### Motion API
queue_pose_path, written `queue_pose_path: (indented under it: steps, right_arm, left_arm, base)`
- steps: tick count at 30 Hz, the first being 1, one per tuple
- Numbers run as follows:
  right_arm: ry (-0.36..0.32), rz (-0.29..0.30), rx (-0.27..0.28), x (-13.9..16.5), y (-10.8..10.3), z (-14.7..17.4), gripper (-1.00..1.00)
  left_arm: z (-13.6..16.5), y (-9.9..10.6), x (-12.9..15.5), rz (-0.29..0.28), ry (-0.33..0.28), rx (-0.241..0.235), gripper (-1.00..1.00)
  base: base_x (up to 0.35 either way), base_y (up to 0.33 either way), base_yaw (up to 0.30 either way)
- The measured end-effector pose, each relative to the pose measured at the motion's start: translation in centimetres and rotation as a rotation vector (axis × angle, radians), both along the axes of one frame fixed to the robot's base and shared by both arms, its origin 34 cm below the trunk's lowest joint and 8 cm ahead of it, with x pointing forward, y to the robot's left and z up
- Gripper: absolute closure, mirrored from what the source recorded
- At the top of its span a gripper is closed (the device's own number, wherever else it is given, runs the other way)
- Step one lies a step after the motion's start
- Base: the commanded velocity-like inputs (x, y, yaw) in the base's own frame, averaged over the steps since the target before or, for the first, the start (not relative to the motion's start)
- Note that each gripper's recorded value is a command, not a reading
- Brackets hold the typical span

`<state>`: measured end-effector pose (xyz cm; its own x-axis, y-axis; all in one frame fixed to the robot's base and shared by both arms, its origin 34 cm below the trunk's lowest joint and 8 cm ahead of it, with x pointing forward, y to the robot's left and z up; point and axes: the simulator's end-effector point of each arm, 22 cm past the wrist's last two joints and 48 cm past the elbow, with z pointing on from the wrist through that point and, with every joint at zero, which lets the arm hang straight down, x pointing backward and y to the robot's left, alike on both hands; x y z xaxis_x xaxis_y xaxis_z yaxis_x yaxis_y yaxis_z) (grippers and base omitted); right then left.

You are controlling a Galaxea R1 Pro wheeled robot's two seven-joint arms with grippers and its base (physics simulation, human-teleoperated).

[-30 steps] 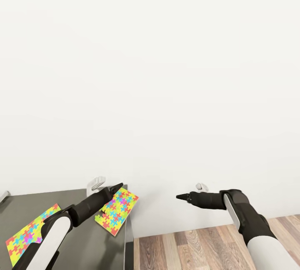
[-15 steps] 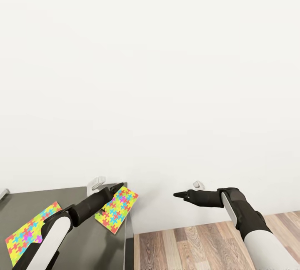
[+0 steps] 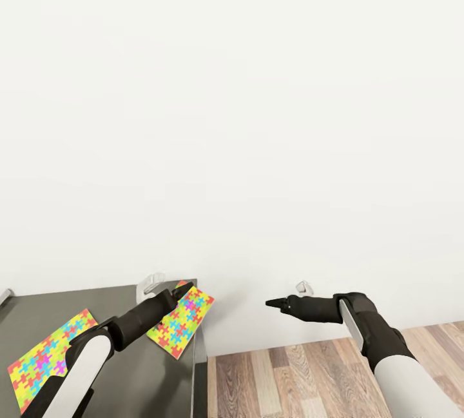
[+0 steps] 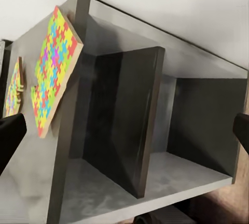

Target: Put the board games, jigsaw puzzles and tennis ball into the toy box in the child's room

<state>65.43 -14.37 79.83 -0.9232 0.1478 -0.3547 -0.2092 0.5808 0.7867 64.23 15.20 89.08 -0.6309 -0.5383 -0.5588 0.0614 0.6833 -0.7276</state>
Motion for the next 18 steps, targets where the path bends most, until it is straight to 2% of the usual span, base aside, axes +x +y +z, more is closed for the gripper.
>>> queue_pose_path:
  steps: [3, 10, 18]
  right_arm:
    - [0.009, 0.000, 0.004, -0.1, 0.2, -0.3, -1.00]
    - [0.025, 0.000, 0.017, 0.3, 0.5, -0.7, -1.00]
    - [0.042, -0.001, 0.023, 0.3, 0.7, -1.3, -1.00]
  left_arm:
    - [-0.1, -0.2, 0.0, -0.007, -0.001, -0.008, -1.00]
    - [0.7, -1.3, -0.4, -0.055, -0.033, -0.069, -1.00]
    - [1.3, -1.9, -0.6, -0.093, -0.060, -0.113, -1.00]
  base:
    - [0.000, 0.000, 0.047]
    - [0.000, 0.000, 0.054]
    - [0.000, 0.000, 0.060]
